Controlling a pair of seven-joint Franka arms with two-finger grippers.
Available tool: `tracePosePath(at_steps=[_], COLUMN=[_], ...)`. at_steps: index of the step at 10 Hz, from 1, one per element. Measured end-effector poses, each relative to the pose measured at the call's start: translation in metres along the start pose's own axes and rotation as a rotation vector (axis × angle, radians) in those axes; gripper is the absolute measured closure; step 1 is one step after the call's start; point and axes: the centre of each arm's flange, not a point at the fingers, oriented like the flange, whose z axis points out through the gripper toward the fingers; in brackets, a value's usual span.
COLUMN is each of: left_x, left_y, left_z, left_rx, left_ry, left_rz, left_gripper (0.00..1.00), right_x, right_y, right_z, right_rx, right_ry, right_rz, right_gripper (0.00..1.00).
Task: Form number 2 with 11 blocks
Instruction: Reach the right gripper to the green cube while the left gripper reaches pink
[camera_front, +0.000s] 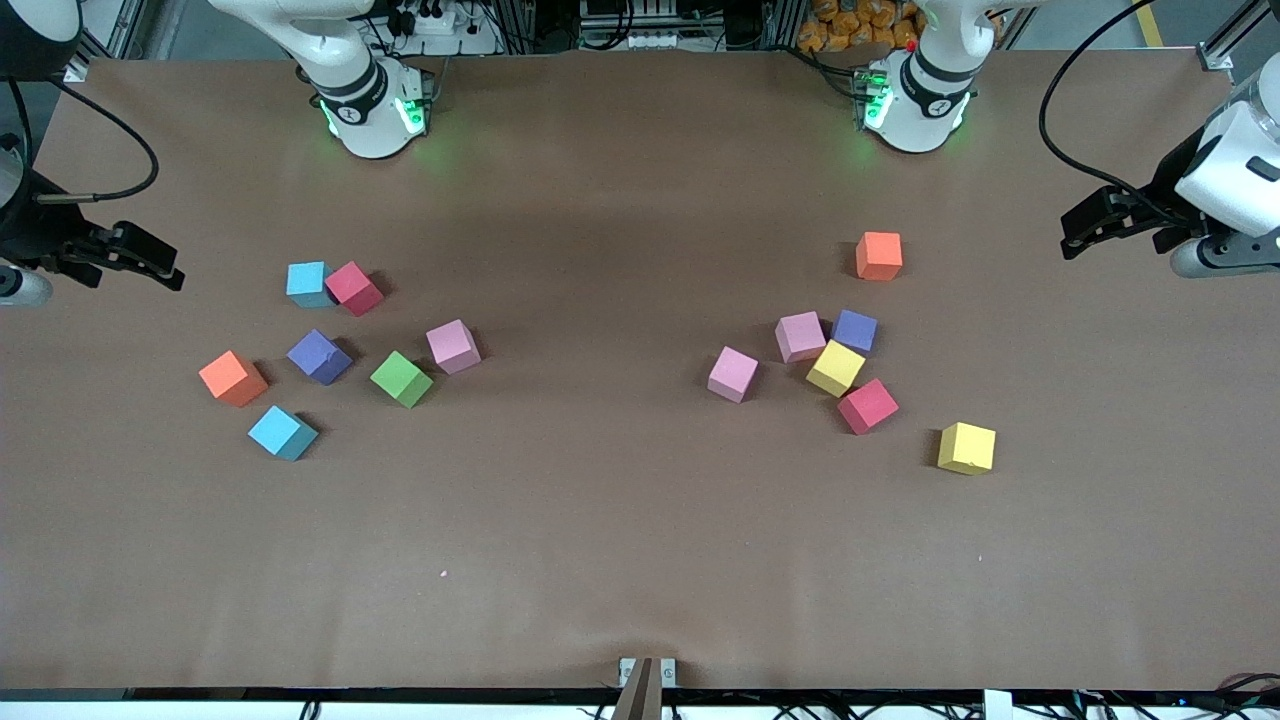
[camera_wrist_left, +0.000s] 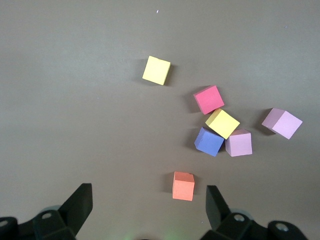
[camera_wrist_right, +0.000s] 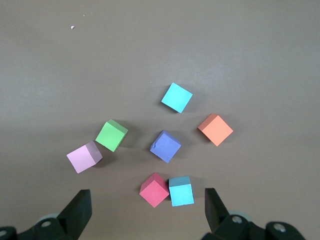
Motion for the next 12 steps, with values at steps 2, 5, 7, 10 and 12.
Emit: tracePosePath(at_steps=[2, 5, 7, 10, 12], left_x=[0.001, 0.005, 0.008, 0.020, 0.030], left_y=[0.000, 0.009, 0.015, 0.050, 0.123], left_z=[0.002, 0.011, 0.017, 0.036, 0.076], left_rx=[0.000, -0.001, -0.004, -0.057, -0.068], left_ry=[-0.004, -0.021, -0.031, -0.031, -0.036], left_rz=[0.000, 0.016, 0.025, 0.021, -0.013], left_gripper=[0.00, 0.00, 0.00, 0.00, 0.00], right_x=[0.000, 0.000, 0.000, 0.002, 0.006], right_y=[0.000, 0.000, 0.000, 0.000, -0.001], right_z=[0.000, 0.001, 0.001, 0.005, 0.011], right_rx=[0.000, 0.000, 0.000, 0.000, 0.000], right_ry=[-0.001, -0.001, -0.001, -0.008, -0.008], right_rz=[0.000, 0.000, 0.000, 0.000, -0.001], right_gripper=[0.00, 0.00, 0.00, 0.00, 0.00])
